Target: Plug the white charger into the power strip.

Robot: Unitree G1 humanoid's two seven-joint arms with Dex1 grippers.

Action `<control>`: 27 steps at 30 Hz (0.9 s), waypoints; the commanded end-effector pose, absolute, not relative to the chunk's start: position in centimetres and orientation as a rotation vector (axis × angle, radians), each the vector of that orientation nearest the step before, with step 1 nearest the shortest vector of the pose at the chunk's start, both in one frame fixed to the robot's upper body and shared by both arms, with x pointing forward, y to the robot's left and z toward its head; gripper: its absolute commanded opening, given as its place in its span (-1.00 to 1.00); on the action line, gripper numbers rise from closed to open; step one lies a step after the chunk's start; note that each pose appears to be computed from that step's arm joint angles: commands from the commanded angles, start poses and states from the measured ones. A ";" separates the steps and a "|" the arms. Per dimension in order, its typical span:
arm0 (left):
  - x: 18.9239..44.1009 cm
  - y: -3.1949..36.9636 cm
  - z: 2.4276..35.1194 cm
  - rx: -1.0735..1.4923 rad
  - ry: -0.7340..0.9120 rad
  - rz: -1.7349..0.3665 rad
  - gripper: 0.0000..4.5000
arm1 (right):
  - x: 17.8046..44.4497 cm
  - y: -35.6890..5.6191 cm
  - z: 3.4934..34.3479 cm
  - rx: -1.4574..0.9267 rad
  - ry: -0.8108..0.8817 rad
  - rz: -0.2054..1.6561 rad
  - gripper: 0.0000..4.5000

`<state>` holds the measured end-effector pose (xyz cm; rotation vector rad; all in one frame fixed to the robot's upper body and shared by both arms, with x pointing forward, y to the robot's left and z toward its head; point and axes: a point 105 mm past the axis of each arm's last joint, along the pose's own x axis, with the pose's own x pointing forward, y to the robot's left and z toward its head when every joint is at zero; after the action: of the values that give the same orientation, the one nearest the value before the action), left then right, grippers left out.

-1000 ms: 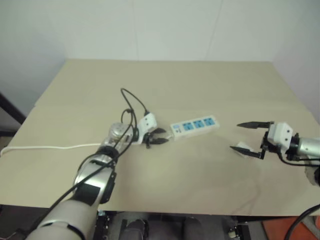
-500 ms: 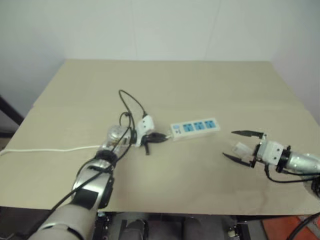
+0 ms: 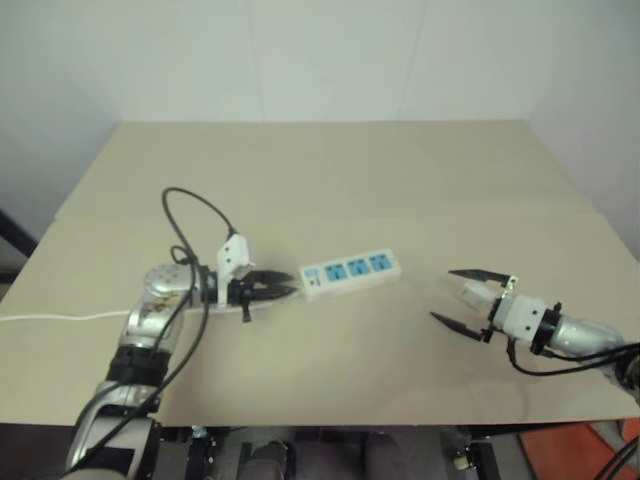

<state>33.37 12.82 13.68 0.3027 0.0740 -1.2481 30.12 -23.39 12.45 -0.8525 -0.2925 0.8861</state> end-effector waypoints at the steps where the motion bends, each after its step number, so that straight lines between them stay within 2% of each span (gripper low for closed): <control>1: 33.1 13.0 15.1 0.314 -0.001 -1.240 0.09 | 30.0 -23.7 13.5 -0.845 -0.325 0.856 1.00; 7: 33.0 13.3 16.8 0.284 -0.181 -1.257 0.96 | 29.7 -24.1 13.4 -0.848 -0.316 0.843 1.00; 13: 34.6 12.8 15.9 0.270 -0.295 -1.186 0.98 | 29.9 -24.1 13.9 -0.837 -0.344 0.814 1.00; 17: 35.4 12.0 12.8 0.334 -0.257 -1.214 0.98 | 29.9 -24.1 13.9 -0.843 -0.343 0.814 1.00; 27: 36.6 10.4 11.4 0.285 -0.208 -1.258 0.98 | 29.7 -24.7 13.8 -0.839 -0.337 0.784 1.00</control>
<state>36.36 10.46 11.16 0.2677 -0.1996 -1.2582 29.94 -24.45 13.03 -0.8641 -0.3046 0.8140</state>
